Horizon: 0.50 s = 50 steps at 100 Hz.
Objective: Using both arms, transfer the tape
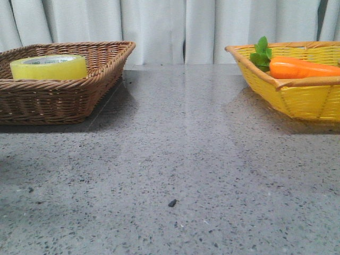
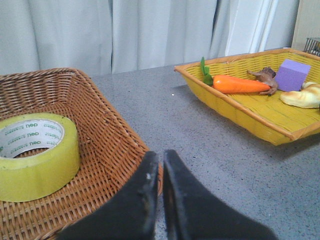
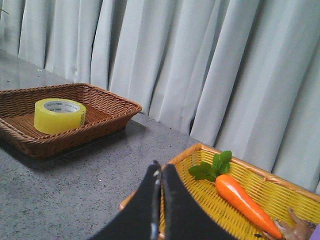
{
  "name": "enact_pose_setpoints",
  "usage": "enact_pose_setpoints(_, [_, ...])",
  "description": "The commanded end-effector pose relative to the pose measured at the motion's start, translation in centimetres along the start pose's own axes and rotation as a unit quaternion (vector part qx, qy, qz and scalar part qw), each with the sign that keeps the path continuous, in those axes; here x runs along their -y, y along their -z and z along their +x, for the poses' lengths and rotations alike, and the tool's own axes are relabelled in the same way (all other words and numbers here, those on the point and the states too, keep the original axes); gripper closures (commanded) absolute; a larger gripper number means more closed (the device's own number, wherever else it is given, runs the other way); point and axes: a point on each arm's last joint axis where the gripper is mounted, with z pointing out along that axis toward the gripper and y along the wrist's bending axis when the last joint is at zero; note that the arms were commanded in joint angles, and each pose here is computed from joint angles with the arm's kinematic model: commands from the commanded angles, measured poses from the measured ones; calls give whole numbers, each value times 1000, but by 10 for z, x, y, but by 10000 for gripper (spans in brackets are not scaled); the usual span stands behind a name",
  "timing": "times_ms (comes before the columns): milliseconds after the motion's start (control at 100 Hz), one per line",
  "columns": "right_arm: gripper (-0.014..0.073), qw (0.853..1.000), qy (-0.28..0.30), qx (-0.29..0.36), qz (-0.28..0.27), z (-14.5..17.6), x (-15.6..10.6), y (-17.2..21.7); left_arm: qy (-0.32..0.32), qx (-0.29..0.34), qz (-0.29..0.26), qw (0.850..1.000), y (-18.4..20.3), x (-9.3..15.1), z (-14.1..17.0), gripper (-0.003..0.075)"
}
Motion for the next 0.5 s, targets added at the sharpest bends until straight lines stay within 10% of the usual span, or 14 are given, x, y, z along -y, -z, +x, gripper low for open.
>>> enact_pose_setpoints(0, [662,999,10,41,7,-13,3,1,7,40,-6,999,0,0,-13,741])
enact_pose_setpoints(490, [662,999,10,41,7,-13,3,1,-98,116,-36,988,36,-10,30,741])
